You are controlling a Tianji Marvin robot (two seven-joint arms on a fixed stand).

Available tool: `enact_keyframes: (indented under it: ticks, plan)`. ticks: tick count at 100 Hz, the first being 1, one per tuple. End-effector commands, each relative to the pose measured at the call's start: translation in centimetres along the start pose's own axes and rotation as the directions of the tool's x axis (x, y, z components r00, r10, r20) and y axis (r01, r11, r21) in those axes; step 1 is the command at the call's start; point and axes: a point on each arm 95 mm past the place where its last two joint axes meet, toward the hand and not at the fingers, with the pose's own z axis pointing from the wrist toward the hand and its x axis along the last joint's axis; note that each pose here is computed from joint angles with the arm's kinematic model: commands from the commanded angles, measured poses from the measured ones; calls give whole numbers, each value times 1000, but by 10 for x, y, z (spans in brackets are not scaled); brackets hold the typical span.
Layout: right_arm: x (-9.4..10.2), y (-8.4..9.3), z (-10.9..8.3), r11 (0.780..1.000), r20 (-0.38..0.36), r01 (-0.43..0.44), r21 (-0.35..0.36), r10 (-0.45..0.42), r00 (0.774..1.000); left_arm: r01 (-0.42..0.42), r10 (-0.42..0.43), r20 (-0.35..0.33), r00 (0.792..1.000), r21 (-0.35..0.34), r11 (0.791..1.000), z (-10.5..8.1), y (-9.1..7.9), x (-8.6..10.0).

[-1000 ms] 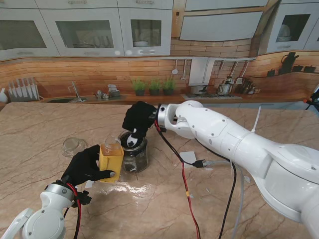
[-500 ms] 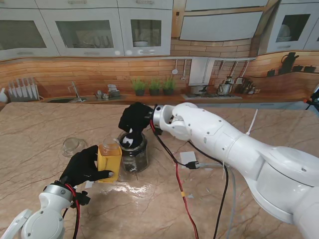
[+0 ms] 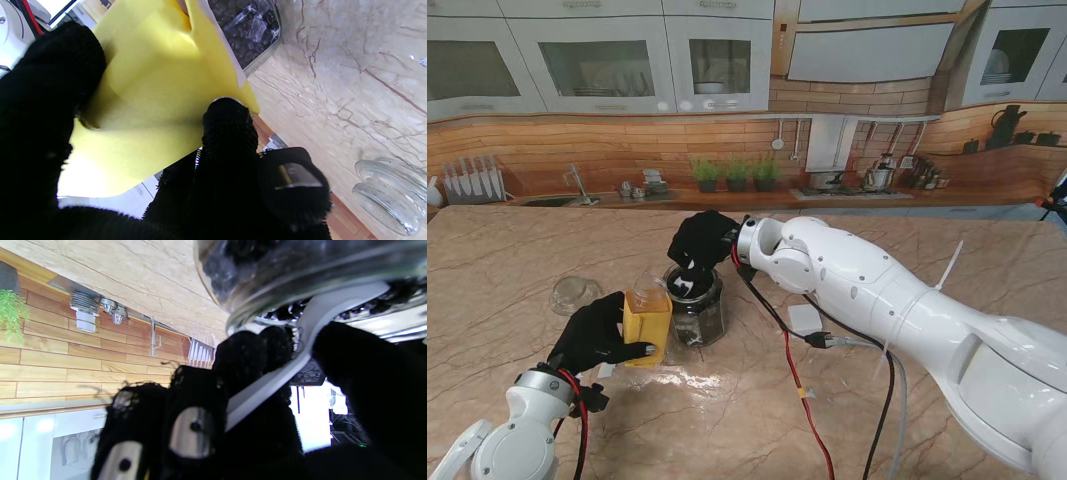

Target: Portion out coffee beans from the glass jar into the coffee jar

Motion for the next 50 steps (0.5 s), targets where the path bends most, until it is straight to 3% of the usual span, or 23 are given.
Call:
enact_keyframes:
  ticks: [1,50]
  plan:
    - [-3,-1,-5,1000,15,-1,5,1,1000,2,-2,4,1000,-11,1000,-1,4,1]
    - [-11,3,-29,994,121,-101,-38,105,987,-16,16,-8,1000,-52,999,6,13,10]
